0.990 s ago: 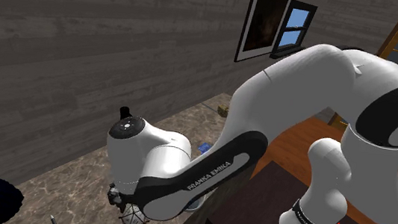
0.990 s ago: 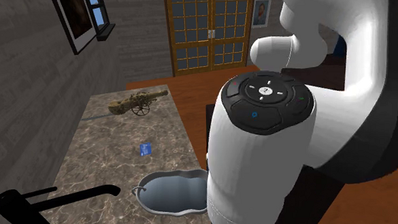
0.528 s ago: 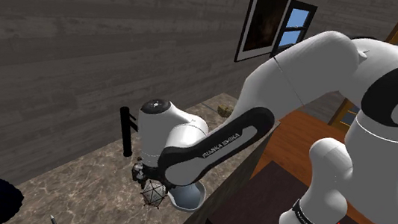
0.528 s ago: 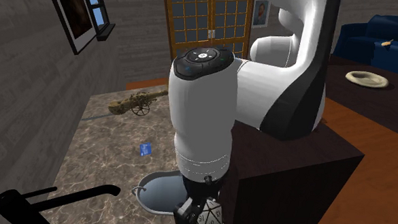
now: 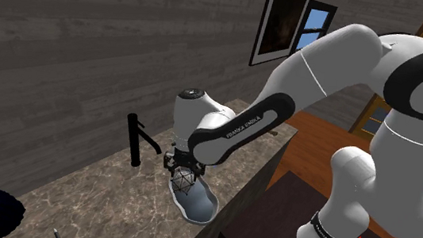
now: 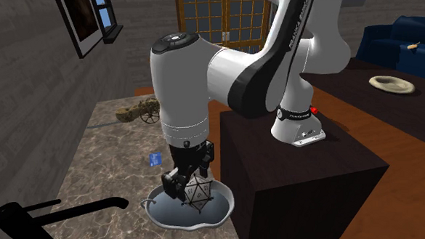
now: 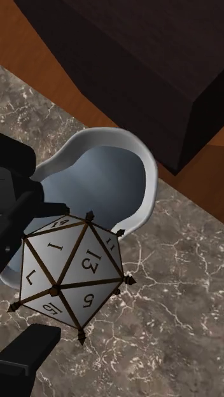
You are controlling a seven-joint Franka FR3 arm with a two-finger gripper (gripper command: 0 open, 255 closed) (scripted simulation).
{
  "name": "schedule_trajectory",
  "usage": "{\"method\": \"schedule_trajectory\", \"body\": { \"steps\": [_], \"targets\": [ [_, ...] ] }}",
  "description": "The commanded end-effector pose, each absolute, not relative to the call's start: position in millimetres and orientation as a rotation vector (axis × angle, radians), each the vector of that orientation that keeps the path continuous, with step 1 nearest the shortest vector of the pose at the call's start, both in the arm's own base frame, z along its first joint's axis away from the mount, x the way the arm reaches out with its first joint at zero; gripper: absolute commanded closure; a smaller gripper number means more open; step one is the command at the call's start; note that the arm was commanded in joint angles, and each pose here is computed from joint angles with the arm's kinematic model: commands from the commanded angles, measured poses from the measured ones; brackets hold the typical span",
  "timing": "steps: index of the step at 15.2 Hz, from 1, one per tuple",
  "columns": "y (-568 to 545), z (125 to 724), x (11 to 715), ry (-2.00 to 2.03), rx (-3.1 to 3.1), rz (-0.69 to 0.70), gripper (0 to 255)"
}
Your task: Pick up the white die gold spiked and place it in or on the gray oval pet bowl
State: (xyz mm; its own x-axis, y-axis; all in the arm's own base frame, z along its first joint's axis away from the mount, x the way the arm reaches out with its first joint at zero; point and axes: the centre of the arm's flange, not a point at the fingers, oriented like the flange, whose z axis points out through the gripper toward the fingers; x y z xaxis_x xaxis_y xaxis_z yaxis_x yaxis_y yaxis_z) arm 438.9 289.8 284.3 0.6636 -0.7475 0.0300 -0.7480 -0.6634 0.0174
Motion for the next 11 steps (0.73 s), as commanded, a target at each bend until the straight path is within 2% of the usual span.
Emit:
{"method": "schedule_trajectory", "body": {
  "steps": [1,6,11],
  "targets": [
    [267.3,285.9,446.0,-1.274,2.841,0.031,255],
    [213.1,290.1,466.5,-1.274,2.841,0.031,255],
    [213.1,263.7,466.5,-1.274,2.841,0.031,255]
  ]
}}
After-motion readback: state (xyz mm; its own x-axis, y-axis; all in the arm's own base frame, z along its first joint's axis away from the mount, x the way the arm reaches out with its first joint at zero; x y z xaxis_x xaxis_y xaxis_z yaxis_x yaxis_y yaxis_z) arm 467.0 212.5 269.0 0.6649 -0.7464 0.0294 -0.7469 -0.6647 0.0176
